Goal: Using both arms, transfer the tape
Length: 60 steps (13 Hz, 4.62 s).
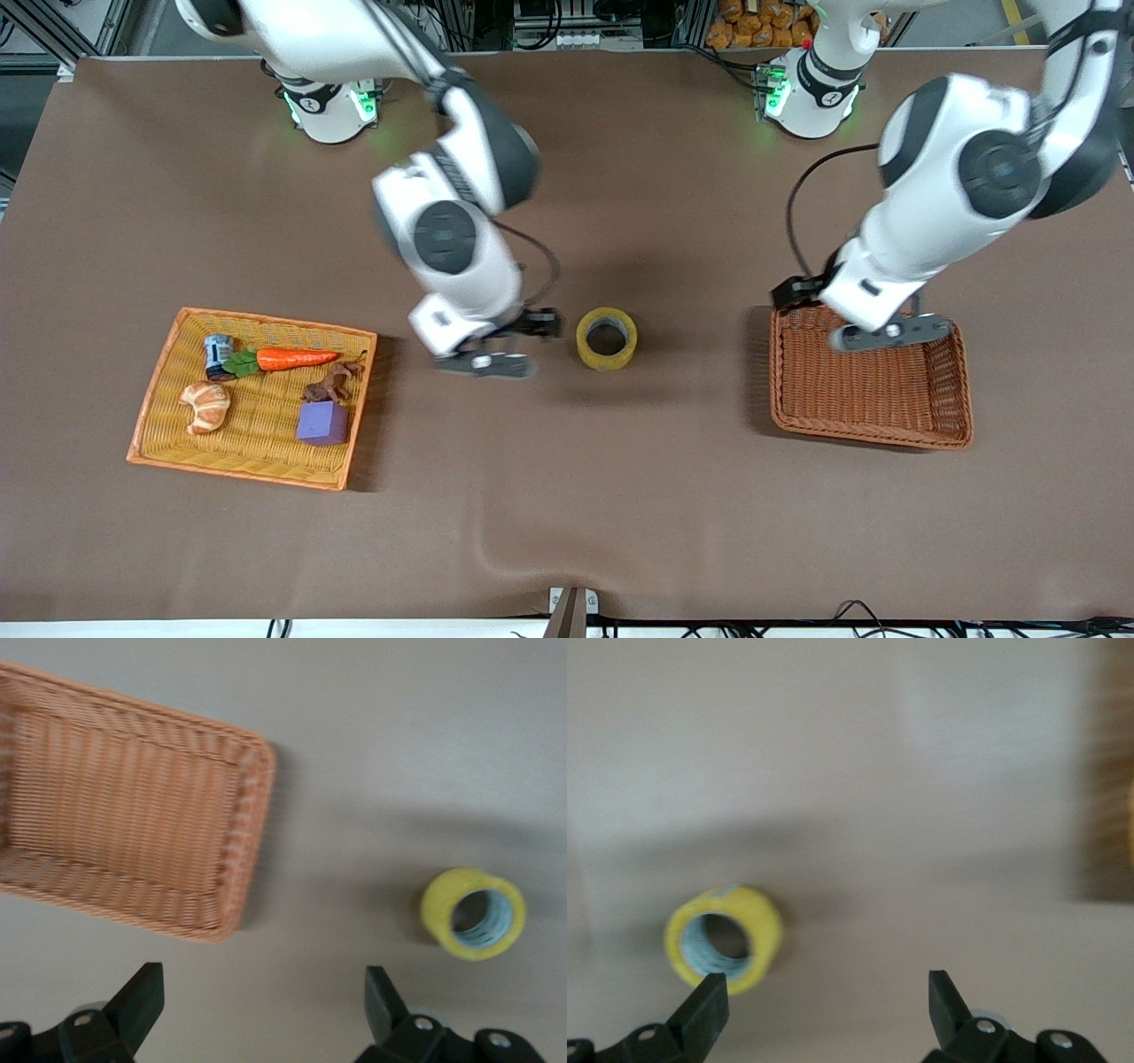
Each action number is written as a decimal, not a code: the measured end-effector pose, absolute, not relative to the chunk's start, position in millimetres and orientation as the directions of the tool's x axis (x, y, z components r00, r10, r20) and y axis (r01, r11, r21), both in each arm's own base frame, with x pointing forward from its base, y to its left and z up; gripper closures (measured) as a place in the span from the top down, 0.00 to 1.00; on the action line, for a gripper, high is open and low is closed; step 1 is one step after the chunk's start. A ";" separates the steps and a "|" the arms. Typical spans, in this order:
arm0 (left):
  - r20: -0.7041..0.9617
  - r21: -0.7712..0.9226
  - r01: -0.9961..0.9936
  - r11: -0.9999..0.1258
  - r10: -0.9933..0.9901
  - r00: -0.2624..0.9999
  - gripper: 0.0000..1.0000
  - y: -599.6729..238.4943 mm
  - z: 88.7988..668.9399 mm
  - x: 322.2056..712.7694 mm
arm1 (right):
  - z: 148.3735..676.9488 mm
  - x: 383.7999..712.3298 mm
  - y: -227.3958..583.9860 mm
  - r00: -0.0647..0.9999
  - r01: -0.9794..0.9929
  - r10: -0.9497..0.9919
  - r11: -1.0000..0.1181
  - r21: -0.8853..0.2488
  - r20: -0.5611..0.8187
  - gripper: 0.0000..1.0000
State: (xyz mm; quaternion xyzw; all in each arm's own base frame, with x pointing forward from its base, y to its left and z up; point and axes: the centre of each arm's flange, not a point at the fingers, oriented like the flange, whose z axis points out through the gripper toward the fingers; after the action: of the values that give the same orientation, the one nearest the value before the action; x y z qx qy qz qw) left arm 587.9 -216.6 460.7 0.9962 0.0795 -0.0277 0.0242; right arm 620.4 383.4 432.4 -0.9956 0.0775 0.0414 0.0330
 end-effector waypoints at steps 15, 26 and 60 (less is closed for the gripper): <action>-0.113 0.164 0.213 -0.963 0.196 0.974 1.00 -392.3 239.4 557.7 | 573.1 583.8 -31.3 0.999 -0.015 -0.012 -0.999 -0.052 -0.045 1.00; -0.146 0.124 0.200 -0.972 0.182 0.972 0.39 -390.7 201.4 548.0 | 586.5 544.9 -62.1 0.998 0.050 0.049 -0.999 -0.014 0.042 1.00; 0.003 -0.005 0.151 -0.989 0.151 0.989 1.00 9.6 582.9 630.7 | 591.1 553.0 -72.6 1.000 0.003 0.004 -1.000 -0.023 -0.030 1.00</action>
State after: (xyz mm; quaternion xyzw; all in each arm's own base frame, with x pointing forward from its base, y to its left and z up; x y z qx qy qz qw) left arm 630.7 9.6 582.9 0.9971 0.0756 0.0011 -0.0026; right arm 553.0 -72.6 591.1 -0.9998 -0.0019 0.0153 0.0114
